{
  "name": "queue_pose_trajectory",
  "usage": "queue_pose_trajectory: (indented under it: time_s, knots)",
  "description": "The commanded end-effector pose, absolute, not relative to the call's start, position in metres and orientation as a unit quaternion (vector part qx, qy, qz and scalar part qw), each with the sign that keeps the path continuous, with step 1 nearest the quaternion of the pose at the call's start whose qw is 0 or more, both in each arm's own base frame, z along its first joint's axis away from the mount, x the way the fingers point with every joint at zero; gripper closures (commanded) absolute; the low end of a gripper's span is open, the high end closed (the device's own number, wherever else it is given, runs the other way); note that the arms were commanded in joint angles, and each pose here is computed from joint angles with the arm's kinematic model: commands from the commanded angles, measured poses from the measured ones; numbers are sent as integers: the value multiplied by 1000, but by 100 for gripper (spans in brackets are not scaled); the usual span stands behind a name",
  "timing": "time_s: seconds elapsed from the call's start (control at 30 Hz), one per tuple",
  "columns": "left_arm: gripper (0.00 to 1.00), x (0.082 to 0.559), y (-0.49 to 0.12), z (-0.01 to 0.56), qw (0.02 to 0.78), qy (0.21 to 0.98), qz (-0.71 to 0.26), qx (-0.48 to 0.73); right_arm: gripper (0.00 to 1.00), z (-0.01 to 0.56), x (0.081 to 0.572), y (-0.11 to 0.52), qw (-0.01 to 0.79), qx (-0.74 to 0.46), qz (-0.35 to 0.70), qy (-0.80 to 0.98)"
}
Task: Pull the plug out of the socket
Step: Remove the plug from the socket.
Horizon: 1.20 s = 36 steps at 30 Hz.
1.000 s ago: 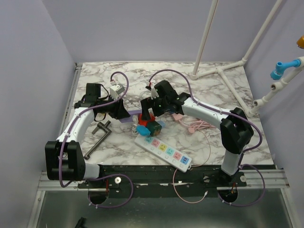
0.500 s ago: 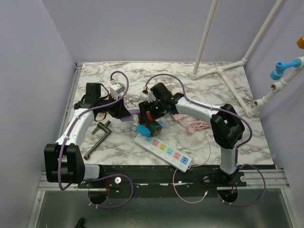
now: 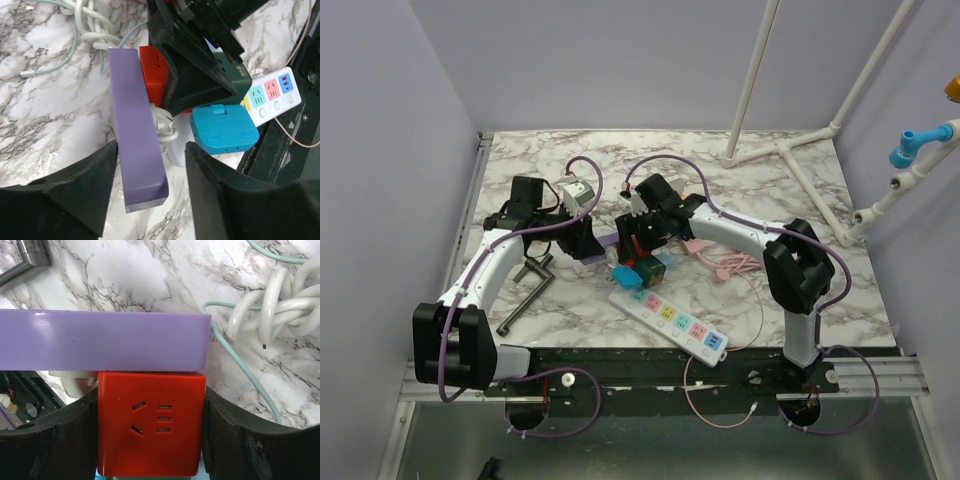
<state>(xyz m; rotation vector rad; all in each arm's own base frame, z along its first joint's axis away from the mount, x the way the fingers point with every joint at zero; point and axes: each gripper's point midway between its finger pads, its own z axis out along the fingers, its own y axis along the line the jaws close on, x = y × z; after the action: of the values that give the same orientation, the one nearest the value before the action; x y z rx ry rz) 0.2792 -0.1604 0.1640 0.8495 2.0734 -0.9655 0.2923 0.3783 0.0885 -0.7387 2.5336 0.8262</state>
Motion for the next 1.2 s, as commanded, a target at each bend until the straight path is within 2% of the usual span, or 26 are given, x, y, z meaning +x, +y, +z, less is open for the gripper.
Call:
queue_pose_trajectory:
  time_s: [0.0,0.37,0.57,0.63,0.7,0.77,0.83,0.9,0.97,1.17]
  knots:
    - [37,262,-176,171,316,777,-412,355,58,142,314,389,263,-272,309,873]
    - [34,253,-177,150,290,788,-390,377,60,166,323,390,295,-274,307,862]
    - [35,274,-168,129,281,827,-321,366,60,182,321,392,306,-276,315,855]
    - [32,282,-165,129,288,834,-306,358,60,185,322,391,310,-275,314,854]
    - [20,289,-162,130,297,838,-291,354,60,184,320,390,310,-278,312,854]
    - [19,289,-162,133,295,836,-292,359,60,181,319,390,307,-279,308,856]
    - [28,286,-163,134,289,835,-298,362,60,178,319,390,307,-280,303,858]
    - [51,282,-164,134,279,834,-305,365,60,177,318,389,307,-281,300,858]
    - [68,280,-163,134,274,834,-306,368,60,175,319,389,307,-282,298,859]
    - [90,283,-164,131,271,839,-295,368,60,179,319,391,313,-284,296,857]
